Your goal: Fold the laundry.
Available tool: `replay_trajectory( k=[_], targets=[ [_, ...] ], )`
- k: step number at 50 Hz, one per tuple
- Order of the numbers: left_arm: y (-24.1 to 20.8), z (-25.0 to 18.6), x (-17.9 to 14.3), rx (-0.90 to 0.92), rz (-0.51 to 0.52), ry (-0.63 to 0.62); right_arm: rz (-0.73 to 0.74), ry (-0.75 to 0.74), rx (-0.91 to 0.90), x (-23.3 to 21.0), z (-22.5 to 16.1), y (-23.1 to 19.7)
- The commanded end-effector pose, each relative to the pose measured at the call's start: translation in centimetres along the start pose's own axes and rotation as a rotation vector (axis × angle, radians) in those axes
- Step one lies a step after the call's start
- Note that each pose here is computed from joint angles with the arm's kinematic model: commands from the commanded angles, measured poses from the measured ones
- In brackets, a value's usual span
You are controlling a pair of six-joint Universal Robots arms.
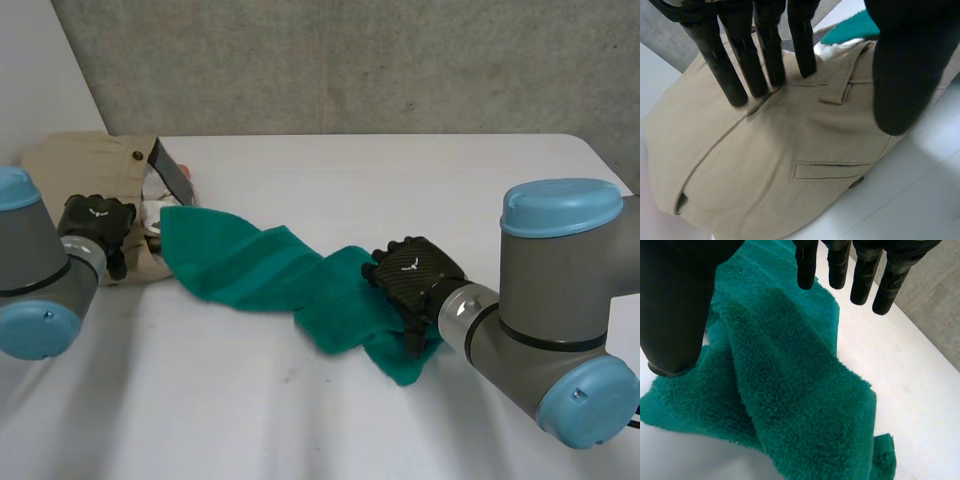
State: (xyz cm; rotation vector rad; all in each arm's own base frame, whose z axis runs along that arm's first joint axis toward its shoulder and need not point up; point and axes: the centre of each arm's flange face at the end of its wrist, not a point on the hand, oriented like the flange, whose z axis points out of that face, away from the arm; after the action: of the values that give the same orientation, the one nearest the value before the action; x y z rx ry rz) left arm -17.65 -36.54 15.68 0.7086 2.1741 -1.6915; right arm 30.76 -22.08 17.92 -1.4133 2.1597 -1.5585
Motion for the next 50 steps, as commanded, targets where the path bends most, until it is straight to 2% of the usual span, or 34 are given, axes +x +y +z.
replay_trajectory(
  k=[1,5,8,9,13,18,25,28,37,50],
  targets=[
    [-0.1,0.6,-0.3,0.031,-0.005,-0.03,0.0,0.011,0.001,0.2,0.1,0.0],
    [-0.8,1.2,-2.3,0.068,-0.011,-0.116,0.002,0.017,0.001,0.4,0.2,0.0],
    [-2.7,0.9,-5.5,0.114,0.001,-0.25,0.002,0.017,0.001,0.4,0.2,0.0],
    [-3.4,0.7,-7.6,0.127,0.017,-0.331,0.002,0.019,0.004,0.5,0.1,-0.1],
    [-4.3,0.3,-11.9,0.149,0.08,-0.506,0.002,0.02,0.005,0.5,0.1,-0.2],
    [-4.6,0.0,-13.1,0.171,0.169,-0.575,0.001,0.023,0.01,0.6,0.1,-0.3],
    [-3.4,-0.5,-10.9,0.135,0.214,-0.52,0.002,0.028,0.011,0.8,0.0,-0.4],
    [-3.7,-0.9,-9.7,0.149,0.204,-0.49,0.003,0.03,0.012,0.8,0.0,-0.4],
    [-4.4,-3.0,-3.6,0.203,0.224,-0.293,0.002,0.031,0.016,0.9,-0.1,-0.6],
    [-5.3,-6.4,2.8,0.249,0.081,0.047,0.002,0.032,0.018,0.9,-0.1,-0.6]
  ],
)
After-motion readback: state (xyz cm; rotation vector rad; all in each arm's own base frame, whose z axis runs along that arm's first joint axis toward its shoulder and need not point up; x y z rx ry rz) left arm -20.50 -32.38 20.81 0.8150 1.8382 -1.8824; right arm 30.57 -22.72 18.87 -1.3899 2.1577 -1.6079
